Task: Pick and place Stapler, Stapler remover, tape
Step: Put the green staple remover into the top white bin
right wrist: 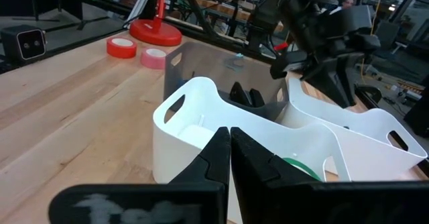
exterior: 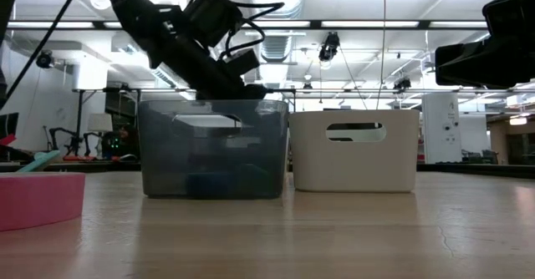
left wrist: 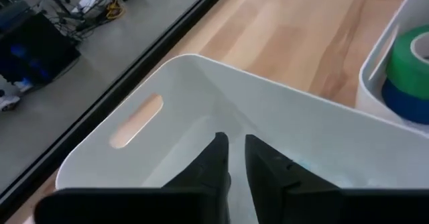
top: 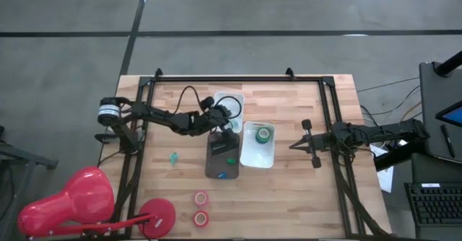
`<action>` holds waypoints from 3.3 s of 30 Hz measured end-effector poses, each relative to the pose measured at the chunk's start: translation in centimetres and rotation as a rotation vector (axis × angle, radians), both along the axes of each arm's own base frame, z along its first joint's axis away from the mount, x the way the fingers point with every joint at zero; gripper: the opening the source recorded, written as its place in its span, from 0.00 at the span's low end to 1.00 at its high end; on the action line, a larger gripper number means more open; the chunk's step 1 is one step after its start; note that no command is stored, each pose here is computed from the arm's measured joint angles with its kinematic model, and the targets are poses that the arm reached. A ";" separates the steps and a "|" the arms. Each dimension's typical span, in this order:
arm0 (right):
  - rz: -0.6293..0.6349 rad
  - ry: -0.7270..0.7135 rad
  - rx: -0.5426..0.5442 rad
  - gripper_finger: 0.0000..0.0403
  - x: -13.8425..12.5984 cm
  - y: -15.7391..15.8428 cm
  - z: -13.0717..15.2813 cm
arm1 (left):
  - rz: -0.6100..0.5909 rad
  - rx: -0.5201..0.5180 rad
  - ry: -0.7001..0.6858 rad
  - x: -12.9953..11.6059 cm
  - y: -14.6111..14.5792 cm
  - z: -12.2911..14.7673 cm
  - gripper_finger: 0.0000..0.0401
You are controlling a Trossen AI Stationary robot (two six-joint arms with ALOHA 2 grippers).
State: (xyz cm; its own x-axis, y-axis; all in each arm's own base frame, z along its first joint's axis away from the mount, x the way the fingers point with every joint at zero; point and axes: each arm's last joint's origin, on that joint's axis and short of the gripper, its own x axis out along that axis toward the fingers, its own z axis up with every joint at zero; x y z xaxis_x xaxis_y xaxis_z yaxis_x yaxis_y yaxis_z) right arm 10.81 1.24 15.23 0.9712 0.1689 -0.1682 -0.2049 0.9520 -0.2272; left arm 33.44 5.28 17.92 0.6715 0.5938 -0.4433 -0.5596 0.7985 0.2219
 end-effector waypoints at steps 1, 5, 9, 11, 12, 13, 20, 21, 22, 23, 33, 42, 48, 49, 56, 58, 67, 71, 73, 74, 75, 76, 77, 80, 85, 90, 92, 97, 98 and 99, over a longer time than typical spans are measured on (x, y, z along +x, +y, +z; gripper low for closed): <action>0.000 0.000 0.000 0.02 0.0 0.0 0.0 | 0.003 -0.004 -0.007 0.0 0.0 0.2 0.15; 0.001 0.000 0.000 0.02 0.0 0.0 0.0 | 0.008 -0.031 -0.043 -0.2 -0.5 2.1 0.20; 0.000 0.000 0.000 0.02 0.0 0.0 0.0 | 0.016 -0.112 -0.072 -1.6 -1.8 4.9 0.24; 0.000 0.000 0.002 0.02 0.0 0.0 0.0 | 0.025 -0.158 -0.085 -2.7 -2.6 6.1 0.26; 0.000 0.000 0.002 0.02 0.0 0.0 0.0 | 0.035 -0.189 -0.097 -3.3 -2.9 6.5 0.27; 0.000 0.000 0.001 0.02 0.0 0.0 0.0 | 0.047 -0.221 -0.108 -3.9 -3.3 7.0 0.29; 0.000 0.000 0.002 0.02 0.0 0.0 0.0 | 0.086 -0.390 -0.057 -7.7 -6.4 8.1 0.47; 0.000 0.001 0.002 0.02 0.0 0.0 0.0 | 0.088 -0.421 -0.037 -8.1 -6.8 8.1 0.49; 0.000 0.000 0.001 0.02 0.0 0.0 0.0 | 0.083 -0.450 -0.011 -8.6 -7.2 8.0 0.50; 0.001 0.000 0.000 0.02 0.0 0.0 0.0 | 0.076 -0.485 0.018 -9.0 -7.6 7.9 0.51; 0.000 0.000 0.000 0.02 0.0 0.0 0.0 | 0.233 -0.688 0.284 -13.2 -10.8 6.4 0.51; 0.000 0.000 0.000 0.02 0.0 0.0 0.0 | 0.362 -0.697 0.404 -16.0 -12.4 4.8 0.51; 0.000 0.000 0.001 0.02 0.0 0.0 0.0 | 0.360 -0.719 0.453 -17.2 -13.7 3.9 0.51; 0.000 0.000 0.002 0.02 0.0 0.0 0.0 | 0.367 -0.718 0.455 -17.4 -13.9 3.8 0.51; 0.000 0.000 0.000 0.02 0.0 0.0 0.0 | 0.431 -0.695 0.427 -18.8 -14.5 2.3 0.51; 0.000 0.000 0.002 0.02 0.0 0.0 0.0 | 0.448 -0.688 0.429 -19.2 -14.5 1.8 0.51; 0.000 0.000 0.002 0.02 0.0 0.0 0.0 | 0.438 -0.625 0.390 -19.8 -13.9 -0.6 0.51; 0.000 0.000 0.002 0.02 0.0 0.0 0.0 | 0.438 -0.648 0.383 -19.9 -13.9 -1.3 0.51; 0.000 0.000 0.001 0.02 0.0 0.0 0.0 | 0.434 -0.661 0.372 -19.8 -14.0 -1.4 0.51; 0.000 0.000 0.000 0.02 0.0 0.0 0.0 | 0.425 -0.662 0.368 -19.7 -14.0 -1.4 0.51; 0.000 0.000 0.000 0.02 0.0 0.0 0.0 | 0.416 -0.658 0.362 -19.7 -14.0 -1.4 0.51; 0.000 0.000 0.002 0.02 0.0 0.0 0.0 | 0.407 -0.655 0.359 -19.6 -14.0 -1.4 0.51; 0.000 0.000 0.002 0.02 0.0 0.0 0.0 | 0.398 -0.651 0.359 -19.6 -14.1 -1.4 0.51; 0.000 0.000 0.001 0.02 0.0 0.0 0.0 | 0.369 -0.657 0.366 -19.5 -14.2 -1.5 0.51; 0.000 0.000 0.001 0.02 0.0 0.0 0.0 | 0.312 -0.657 0.391 -19.3 -14.3 -1.4 0.51; 0.000 0.000 0.000 0.02 0.0 0.0 0.0 | 0.229 -0.589 0.401 -19.2 -14.3 -1.2 0.49; 0.000 0.000 0.002 0.02 0.0 0.0 0.0 | 0.223 -0.561 0.392 -19.2 -14.1 -1.3 0.48; 0.000 0.000 0.001 0.02 0.0 0.0 0.0 | 0.178 -0.559 0.362 -19.1 -14.1 -2.1 0.44; 0.000 0.000 0.000 0.02 0.0 0.0 0.0 | 0.165 -0.569 0.348 -19.1 -14.2 -2.3 0.43; 0.000 0.000 0.001 0.02 0.0 0.0 0.0 | 0.150 -0.577 0.337 -19.0 -14.2 -2.4 0.42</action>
State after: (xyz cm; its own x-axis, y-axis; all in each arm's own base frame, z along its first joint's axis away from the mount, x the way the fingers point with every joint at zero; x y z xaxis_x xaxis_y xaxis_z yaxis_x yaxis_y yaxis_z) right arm 10.81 1.24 15.23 0.9712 0.1688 -0.1682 -0.2048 0.9522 -0.2267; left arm 14.46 -8.96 15.49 0.3699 0.2758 -0.8872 -0.6486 0.7604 -0.0340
